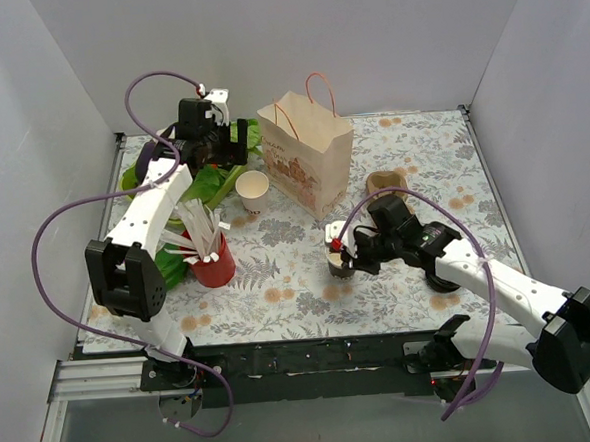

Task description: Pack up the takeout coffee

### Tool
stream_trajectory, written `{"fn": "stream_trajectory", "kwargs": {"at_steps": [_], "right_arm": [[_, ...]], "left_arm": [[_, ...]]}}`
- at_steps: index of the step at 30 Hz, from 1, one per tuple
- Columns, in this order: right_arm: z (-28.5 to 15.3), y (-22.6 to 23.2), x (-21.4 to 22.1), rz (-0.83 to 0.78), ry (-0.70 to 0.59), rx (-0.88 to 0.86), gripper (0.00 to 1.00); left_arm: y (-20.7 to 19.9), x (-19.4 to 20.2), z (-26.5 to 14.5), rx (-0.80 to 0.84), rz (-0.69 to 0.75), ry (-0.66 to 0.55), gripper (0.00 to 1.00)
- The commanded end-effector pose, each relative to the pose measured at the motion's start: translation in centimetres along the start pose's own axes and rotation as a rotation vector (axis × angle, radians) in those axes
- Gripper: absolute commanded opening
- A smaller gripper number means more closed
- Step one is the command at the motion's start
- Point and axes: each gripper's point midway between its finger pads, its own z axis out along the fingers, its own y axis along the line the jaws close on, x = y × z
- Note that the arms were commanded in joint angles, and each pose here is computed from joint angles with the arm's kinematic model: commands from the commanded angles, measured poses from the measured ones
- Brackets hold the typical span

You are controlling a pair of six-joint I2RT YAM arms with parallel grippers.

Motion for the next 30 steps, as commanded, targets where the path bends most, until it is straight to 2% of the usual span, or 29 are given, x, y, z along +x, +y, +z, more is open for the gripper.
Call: {"fn": "stream_trajectory", "kwargs": {"at_steps": [1, 5, 7, 8, 9, 11, 12, 13, 15, 19, 22, 27, 30], "right_arm": [[0.4, -1.4, -4.5, -0.033, -0.158, 0.016, 0.01], [1.1, -1.4, -4.3, -0.032, -0.154, 0.005, 0.03], [1.0, -1.5, -3.9, -0.019, -0.130, 0.015, 0.17], [0.6, -1.8, -4.4, -0.019, -0.129, 0.026, 0.29], [0.1, -1.5, -4.1, -0.005, -0.106, 0.024, 0.34], [-0.8, -1.8, -4.1, 0.005, -0.079, 0.047, 0.42], [-1.7, -1.9, -4.6, 0.008, -0.073, 0.061, 0.44], [-2.3, -1.5, -3.6, 0.034, -0.019, 0.065, 0.45], [-4.2, -1.8, -3.6, 0.059, 0.009, 0.105, 0.46], [-8.8, -2.9, 0.1, 0.182, 0.118, 0.197, 0.46], [-11.3, -2.3, 4.3, 0.258, 0.252, 0.223, 0.48], [-12.8, 1.0, 12.3, 0.419, 0.475, 0.179, 0.59], [-13.6, 1.4, 15.1, 0.513, 0.518, 0.183, 0.63]], "left_arm": [[0.9, -1.0, -2.0, -0.051, -0.015, -0.053, 0.88], [0.7, -0.8, -2.3, -0.046, -0.004, -0.049, 0.88], [0.4, -1.1, -2.5, -0.034, 0.001, -0.056, 0.88], [0.3, -1.3, -2.6, -0.031, 0.003, -0.063, 0.88], [0.3, -1.6, -2.8, -0.027, 0.005, -0.071, 0.88], [0.1, -2.0, -3.0, -0.024, 0.010, -0.083, 0.88], [-0.4, -2.3, -3.2, 0.010, 0.013, -0.088, 0.89], [-0.5, -2.7, -3.3, 0.016, 0.013, -0.098, 0.94], [-1.0, -3.1, -3.7, 0.041, 0.017, -0.109, 0.95], [-1.4, -4.5, -4.8, 0.065, 0.045, -0.157, 0.95], [-1.8, -5.4, -5.2, 0.081, 0.048, -0.184, 0.96], [-2.9, -5.6, -4.7, 0.144, 0.043, -0.178, 0.95], [-3.4, -5.8, -4.6, 0.172, 0.030, -0.178, 0.95]]}}
